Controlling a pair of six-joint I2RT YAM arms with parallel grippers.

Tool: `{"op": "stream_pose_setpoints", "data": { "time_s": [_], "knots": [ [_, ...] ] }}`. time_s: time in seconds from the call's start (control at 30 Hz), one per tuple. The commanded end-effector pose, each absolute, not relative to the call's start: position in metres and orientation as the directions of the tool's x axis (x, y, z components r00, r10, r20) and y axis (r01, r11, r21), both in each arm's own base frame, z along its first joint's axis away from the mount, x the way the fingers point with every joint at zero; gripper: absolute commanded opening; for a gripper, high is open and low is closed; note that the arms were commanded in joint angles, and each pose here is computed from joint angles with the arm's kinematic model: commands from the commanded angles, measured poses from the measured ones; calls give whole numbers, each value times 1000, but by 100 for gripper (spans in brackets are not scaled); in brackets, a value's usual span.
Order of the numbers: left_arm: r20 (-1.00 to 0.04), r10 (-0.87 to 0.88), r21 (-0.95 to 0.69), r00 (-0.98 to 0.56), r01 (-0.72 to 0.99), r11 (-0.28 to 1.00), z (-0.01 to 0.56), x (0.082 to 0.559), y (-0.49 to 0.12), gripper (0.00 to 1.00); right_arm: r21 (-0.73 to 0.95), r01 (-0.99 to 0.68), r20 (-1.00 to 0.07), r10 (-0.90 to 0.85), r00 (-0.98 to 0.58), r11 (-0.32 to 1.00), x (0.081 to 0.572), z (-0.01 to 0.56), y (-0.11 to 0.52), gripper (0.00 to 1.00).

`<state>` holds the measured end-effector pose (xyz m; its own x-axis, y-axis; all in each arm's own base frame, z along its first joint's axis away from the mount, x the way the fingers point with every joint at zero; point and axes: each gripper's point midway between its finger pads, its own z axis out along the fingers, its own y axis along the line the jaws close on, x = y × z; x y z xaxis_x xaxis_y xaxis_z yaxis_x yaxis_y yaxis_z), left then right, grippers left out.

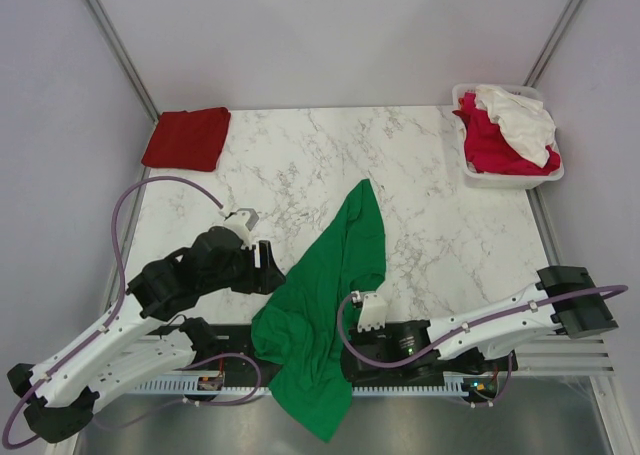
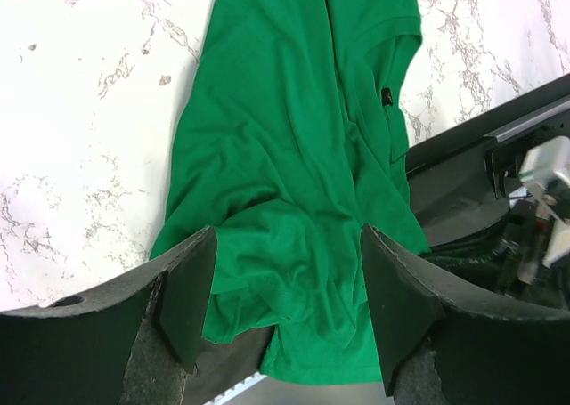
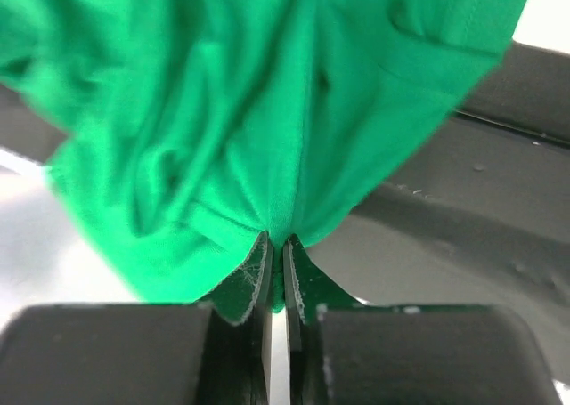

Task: Fold and stack the t-shirts
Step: Flatten the tshirt out

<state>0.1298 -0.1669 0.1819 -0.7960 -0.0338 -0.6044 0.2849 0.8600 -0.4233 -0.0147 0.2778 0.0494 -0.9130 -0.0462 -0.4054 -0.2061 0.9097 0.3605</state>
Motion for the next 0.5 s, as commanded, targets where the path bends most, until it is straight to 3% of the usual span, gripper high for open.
{"op": "stream_pose_setpoints", "data": {
  "time_s": [0.0, 0.13, 0.47],
  "knots": [
    [-600, -66, -427, -797, 249, 869, 182, 131, -164, 73, 353, -258, -485, -59, -872, 900, -7, 97, 296, 10],
    [-603, -68, -427, -795, 250, 869, 182, 131, -164, 73, 275, -341, -543, -147, -827, 899, -3, 125, 306, 19],
    [-619, -77, -442, -782, 265, 857, 188, 128, -163, 73, 257, -395, -569, -192, -799, 882, 9, 142, 315, 23]
  ]
}}
